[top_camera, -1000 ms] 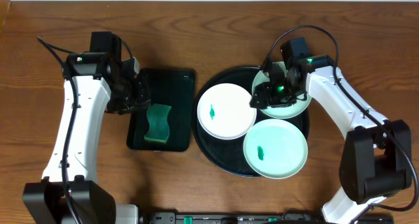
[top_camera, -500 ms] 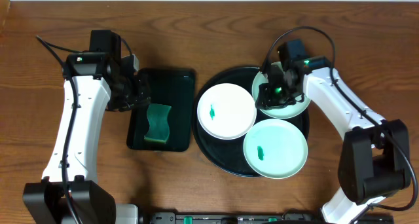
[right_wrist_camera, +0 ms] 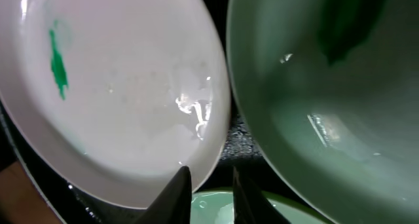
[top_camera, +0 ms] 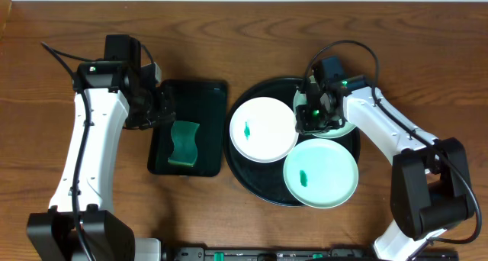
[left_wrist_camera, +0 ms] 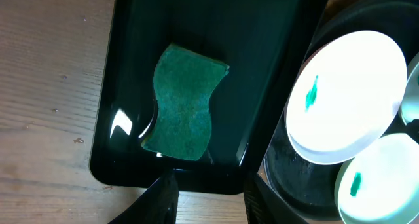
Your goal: Clean dirty plates on tray and stack at the side
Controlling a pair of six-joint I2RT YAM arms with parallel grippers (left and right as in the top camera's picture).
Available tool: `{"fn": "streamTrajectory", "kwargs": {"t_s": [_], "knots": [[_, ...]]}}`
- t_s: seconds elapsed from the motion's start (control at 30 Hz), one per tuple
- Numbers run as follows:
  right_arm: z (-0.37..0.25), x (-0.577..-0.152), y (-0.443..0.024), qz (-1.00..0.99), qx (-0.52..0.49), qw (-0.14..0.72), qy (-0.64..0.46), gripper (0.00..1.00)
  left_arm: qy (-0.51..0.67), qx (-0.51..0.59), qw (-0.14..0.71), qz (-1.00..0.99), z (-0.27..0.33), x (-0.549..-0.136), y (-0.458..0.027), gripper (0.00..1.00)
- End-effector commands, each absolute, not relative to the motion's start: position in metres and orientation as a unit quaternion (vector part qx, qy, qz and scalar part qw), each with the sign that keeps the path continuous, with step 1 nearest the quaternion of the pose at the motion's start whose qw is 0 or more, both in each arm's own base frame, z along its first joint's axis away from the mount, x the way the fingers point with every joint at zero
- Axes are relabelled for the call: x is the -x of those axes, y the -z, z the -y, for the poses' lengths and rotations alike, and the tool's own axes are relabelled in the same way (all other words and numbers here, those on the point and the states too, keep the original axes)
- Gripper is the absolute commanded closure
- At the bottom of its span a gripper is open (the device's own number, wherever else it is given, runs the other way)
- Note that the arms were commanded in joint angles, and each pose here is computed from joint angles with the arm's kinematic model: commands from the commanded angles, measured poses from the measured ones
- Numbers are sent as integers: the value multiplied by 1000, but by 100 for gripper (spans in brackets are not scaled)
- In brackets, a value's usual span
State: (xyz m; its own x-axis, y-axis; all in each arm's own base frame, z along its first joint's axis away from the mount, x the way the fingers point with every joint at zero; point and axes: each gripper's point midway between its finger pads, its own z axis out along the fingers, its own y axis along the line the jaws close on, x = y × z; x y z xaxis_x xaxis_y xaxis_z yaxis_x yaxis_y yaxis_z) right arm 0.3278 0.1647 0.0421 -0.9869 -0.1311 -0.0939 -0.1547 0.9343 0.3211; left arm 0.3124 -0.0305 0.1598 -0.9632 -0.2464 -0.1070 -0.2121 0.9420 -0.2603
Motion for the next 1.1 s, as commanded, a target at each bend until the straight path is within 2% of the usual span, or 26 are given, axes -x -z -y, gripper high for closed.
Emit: {"fn": "streamTrajectory", "kwargs": {"t_s": [0.0, 0.77, 0.87, 1.07], "knots": [[-159, -326, -35, -988, 45, 32, -144, 82, 130, 117, 67, -982, 34, -311, -160, 65], [-169, -322, -22, -988, 37, 42, -144, 84, 131, 116, 71, -982, 34, -313, -160, 65], [-167, -323, -18, -989, 22, 45, -140, 81, 131, 116, 71, -982, 33, -313, -160, 65], [-168, -324, -16, -988, 23, 51, -142, 82, 131, 116, 71, -982, 33, -313, -160, 65]]}}
